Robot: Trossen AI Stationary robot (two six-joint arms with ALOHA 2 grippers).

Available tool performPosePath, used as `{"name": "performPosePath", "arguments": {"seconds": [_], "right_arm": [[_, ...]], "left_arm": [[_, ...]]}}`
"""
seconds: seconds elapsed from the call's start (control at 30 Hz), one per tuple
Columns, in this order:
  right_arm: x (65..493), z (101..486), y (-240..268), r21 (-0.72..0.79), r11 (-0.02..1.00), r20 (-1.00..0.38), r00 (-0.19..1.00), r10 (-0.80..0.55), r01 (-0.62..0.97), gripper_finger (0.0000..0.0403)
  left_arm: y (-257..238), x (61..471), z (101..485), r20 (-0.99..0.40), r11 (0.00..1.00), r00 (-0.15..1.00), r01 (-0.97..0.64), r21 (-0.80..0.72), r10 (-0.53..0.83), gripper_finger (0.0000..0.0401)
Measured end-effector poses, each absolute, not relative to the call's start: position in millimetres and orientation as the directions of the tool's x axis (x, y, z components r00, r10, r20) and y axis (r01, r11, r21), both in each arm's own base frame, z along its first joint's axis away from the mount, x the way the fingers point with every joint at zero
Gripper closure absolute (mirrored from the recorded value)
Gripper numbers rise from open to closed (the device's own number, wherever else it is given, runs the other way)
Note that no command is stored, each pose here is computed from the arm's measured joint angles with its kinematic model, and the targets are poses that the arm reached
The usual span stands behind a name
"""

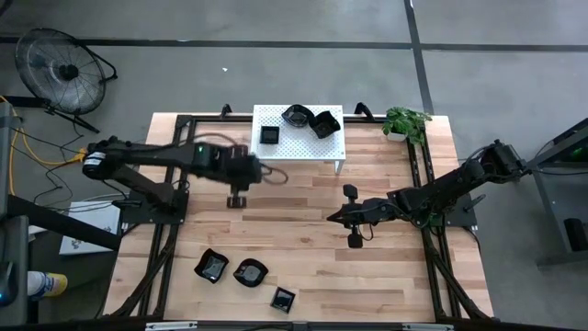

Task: Pick & Place Mini shaped plates
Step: Stack the black leaf-shaped plate on top of the black leaf-shaped plate on the shelf

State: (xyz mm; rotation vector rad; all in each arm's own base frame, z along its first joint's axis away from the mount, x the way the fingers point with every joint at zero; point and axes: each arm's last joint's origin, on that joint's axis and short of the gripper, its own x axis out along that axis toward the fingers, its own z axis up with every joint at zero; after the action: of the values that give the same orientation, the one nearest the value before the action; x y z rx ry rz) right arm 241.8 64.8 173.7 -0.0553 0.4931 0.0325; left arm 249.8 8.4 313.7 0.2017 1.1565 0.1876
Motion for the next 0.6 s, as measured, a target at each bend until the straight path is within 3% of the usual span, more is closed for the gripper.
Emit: {"name": "performPosePath", "arguments": {"seconds": [0.33, 0.6], "right_arm": [[241.7, 173.6, 65.2, -0.038, 0.998, -0.476, 0.879, 0.033, -0.058, 0.0399], [237.6, 167.2, 67.0, 0.042, 0.992, -0.549, 0.827, 0.119, -0.115, 0.0395]], "left_arm": [[-52.6, 239.3, 272.8, -0.888, 0.975, 0.409, -0.013, 0.223, 0.209, 0.0348], [-79.8, 227.8, 232.3, -0.887, 0.985, 0.430, -0.044, 0.167, 0.170, 0.0348]]}}
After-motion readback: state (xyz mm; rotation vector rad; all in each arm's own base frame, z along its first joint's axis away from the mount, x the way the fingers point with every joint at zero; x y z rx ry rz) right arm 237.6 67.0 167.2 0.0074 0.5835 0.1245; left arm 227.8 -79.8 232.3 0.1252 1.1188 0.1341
